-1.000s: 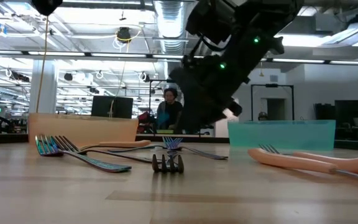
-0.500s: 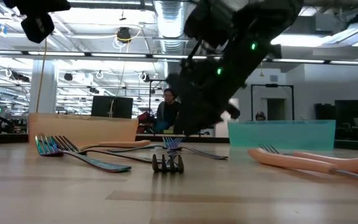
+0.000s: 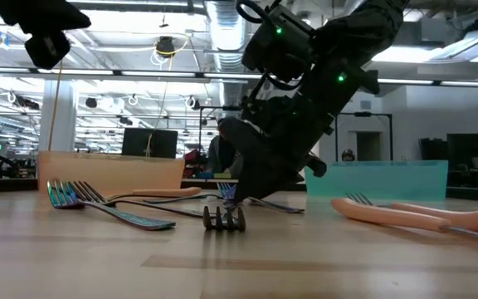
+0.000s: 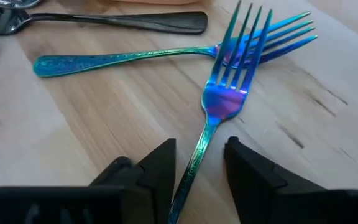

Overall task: Sort silverware by color (type)
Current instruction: Put the iridescent fork into the green bin

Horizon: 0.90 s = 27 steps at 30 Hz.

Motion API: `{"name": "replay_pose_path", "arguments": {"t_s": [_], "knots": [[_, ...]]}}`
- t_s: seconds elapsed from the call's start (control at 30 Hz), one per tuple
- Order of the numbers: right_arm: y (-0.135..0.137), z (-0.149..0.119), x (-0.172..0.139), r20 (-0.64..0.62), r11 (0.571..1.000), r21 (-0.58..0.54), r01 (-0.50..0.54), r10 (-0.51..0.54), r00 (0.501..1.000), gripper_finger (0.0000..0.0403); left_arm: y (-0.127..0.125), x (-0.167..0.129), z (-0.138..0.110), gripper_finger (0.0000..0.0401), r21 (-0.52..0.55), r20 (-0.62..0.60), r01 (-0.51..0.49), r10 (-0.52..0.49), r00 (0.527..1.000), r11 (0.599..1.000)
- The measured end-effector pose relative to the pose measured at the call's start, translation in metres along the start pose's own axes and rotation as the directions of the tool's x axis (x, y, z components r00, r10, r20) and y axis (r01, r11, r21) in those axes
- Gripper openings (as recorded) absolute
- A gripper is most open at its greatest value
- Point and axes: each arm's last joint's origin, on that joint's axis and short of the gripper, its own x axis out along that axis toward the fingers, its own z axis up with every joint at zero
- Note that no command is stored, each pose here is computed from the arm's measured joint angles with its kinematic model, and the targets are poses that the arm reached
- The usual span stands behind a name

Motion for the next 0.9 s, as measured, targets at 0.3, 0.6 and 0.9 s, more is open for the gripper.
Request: {"name": "replay_pose_path", "arguments": {"t_s": [0.3, 0.6, 0.9], "knots": [[-0.001, -0.003, 0.001, -0.041, 0.998, 0.060, -0.007, 0.010, 0.999, 0.0077, 0.007, 0.007, -0.014, 0.0000, -0.025, -0.006, -0.050, 0.050, 0.999, 0.998], [-0.001, 0.007, -0.014, -0.057, 0.996, 0.062, -0.063, 0.067, 0.996, 0.0031, 0.010, 0.009, -0.018, 0.0000, -0.023, 0.002, -0.090, 0.090, 0.996, 0.996], [-0.012, 0.042, -0.045, -0.010, 0.989, 0.063, -0.131, 0.132, 0.991, 0.0031, 0.011, 0.009, -0.017, 0.0000, -0.033, 0.026, -0.118, 0.119, 0.993, 0.992]]}}
